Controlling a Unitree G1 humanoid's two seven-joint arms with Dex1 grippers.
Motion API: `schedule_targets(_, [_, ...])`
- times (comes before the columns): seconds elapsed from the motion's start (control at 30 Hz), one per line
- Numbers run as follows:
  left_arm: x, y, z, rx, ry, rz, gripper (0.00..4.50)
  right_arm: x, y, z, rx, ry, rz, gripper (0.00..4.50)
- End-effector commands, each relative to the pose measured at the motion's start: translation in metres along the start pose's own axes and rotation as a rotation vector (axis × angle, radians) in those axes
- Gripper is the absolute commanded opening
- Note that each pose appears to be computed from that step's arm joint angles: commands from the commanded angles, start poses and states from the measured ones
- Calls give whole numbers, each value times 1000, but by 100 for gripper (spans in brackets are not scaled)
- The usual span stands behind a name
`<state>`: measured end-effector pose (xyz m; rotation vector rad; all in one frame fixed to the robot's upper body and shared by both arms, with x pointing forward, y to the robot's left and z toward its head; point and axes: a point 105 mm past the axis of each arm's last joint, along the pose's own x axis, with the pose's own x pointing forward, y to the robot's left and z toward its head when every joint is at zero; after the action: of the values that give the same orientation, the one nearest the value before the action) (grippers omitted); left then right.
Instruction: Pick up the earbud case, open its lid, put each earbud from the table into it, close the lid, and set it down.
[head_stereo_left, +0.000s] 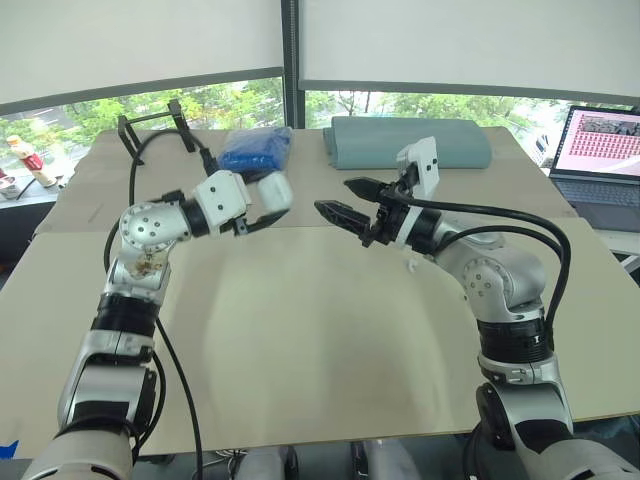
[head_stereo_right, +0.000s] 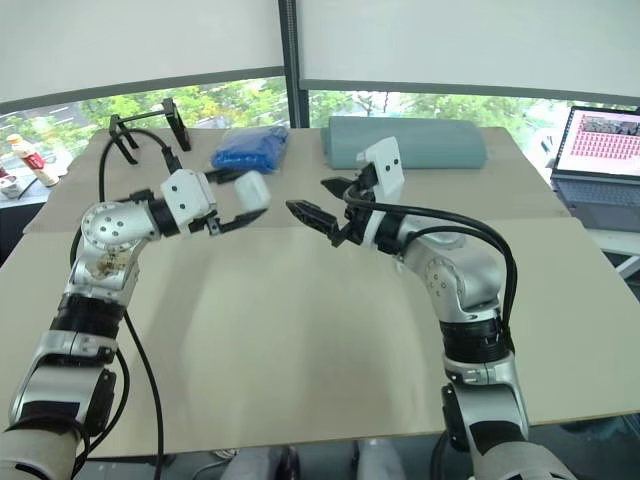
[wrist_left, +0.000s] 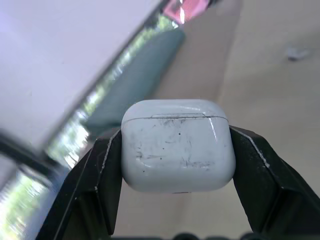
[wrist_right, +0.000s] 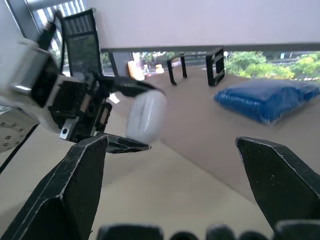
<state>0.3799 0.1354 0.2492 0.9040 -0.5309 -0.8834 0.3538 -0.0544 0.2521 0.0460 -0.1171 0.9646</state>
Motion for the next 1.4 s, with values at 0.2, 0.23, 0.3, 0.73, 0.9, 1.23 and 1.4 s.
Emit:
schedule_targets(0.2, [11,-14,26,338,-197,-68,259,9,19,1,63,43,81,450])
schedule_targets(0.23, [12,-15,28,354,-215,-71,259,10,21,0,70,51,95,450])
schedule_targets(0.3, [14,-17,34,378,-259,-79,259,11,26,-3,78,74,133,450])
schedule_targets(0.73, [14,-21,44,455,-348,-96,259,16,29,-7,184,81,165,450])
schedule_targets(0.9, [15,-22,46,460,-363,-98,259,15,28,-10,181,89,157,378])
schedule_targets(1.23, [16,-28,49,456,-391,-119,259,14,32,-9,195,77,179,81])
schedule_targets(1.4, [17,-35,46,434,-382,-159,259,14,27,-8,211,62,159,81])
